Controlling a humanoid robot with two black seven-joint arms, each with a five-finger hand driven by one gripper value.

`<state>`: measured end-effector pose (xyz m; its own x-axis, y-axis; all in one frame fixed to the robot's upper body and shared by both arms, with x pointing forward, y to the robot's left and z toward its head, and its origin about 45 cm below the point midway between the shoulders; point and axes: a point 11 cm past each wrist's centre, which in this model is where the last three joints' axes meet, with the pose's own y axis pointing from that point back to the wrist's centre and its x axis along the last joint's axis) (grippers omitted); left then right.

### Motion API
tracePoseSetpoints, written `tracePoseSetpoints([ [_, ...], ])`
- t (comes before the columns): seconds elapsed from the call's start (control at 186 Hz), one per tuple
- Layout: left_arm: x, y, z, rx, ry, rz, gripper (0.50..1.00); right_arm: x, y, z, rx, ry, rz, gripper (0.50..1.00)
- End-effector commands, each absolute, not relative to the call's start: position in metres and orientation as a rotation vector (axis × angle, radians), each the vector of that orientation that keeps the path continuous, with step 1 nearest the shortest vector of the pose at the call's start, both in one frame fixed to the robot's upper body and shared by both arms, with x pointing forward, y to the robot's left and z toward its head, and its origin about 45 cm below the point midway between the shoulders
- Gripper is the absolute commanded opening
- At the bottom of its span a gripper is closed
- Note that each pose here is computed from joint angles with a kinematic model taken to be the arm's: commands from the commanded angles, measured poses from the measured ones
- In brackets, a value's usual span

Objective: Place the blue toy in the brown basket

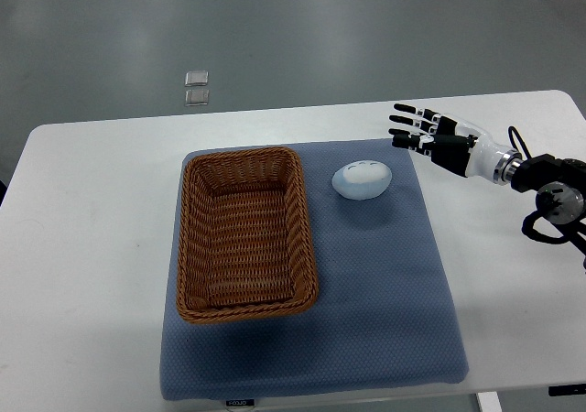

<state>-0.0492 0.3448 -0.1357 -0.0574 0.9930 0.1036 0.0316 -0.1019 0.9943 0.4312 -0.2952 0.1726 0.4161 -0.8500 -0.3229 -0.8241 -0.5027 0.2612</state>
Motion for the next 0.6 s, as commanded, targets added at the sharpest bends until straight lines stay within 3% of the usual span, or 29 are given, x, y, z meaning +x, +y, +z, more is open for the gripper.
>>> tracePoseSetpoints([
  [0.0,-0.049,0.344,-0.136,1.273,1.227,1.32,1.0,0.432,-0.295,0.174,2.594,-1.534,-0.644,0.913],
  [0.398,-0.046,0.345,-0.136,1.272,1.219,1.316,1.0,0.432,-0.291,0.175,2.611,-1.512,-0.642,0.913],
  [0.592,-0.044,0.346,-0.136,1.272,1.213,1.318,1.0,0.435,-0.28,0.187,2.651,-1.392,-0.445,0.913],
])
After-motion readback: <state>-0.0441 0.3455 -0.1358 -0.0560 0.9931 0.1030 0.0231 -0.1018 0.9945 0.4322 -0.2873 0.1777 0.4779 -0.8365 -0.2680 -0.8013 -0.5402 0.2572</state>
